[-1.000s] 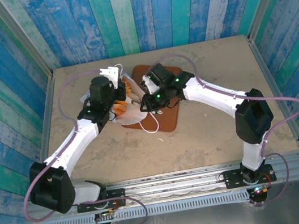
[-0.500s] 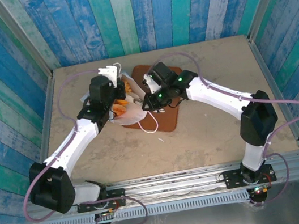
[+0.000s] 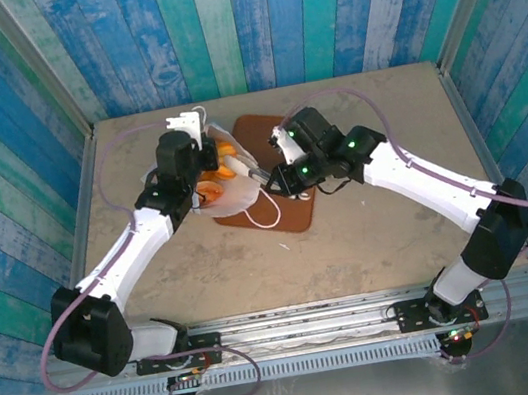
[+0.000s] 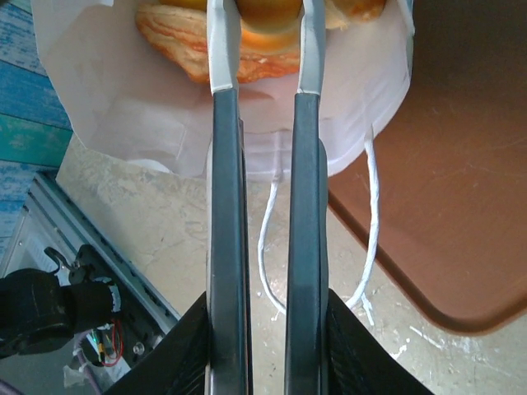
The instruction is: Take the fake bread out of the paper bag
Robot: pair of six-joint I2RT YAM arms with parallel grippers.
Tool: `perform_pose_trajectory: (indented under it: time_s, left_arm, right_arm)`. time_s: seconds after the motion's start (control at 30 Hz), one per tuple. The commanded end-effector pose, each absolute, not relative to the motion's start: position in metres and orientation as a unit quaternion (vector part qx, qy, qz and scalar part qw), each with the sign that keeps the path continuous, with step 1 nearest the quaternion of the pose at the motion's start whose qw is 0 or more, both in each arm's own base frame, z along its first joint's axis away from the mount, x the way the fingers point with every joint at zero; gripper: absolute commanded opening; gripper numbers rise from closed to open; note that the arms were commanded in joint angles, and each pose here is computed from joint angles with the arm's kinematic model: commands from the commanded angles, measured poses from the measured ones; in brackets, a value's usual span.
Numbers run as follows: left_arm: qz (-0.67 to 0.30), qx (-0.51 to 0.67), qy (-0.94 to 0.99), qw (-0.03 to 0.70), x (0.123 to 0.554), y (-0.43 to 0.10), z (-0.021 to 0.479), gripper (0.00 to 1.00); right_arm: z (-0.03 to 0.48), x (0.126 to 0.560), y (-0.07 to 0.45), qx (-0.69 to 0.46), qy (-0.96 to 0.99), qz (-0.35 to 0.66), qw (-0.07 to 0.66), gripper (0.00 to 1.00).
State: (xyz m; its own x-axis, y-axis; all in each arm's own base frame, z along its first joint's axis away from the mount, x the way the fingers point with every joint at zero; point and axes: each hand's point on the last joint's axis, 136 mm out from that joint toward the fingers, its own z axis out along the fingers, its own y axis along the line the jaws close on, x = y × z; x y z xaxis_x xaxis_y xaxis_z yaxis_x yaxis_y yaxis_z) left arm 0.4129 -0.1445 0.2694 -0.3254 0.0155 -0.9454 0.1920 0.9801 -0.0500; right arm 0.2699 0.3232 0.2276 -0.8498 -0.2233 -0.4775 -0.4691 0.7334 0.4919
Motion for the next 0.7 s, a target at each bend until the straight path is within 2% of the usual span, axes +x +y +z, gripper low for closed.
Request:
perform_pose_trajectory:
  time_s: [0.0,0.67]
  left_arm:
    - [-0.083,0.027,0.784,0.614,0.42,-0.14,0.305,0.0]
    - [-0.042,-0.04,0.799,0.599,0.445,-0.126,0.294,0.0]
  right_arm:
    - [0.244,0.259,0.315,-0.201,0.903,0.317,0.211,0.27]
    - [0.286,0.234,0.269,-0.183,0.886,0.337,0.261,0.27]
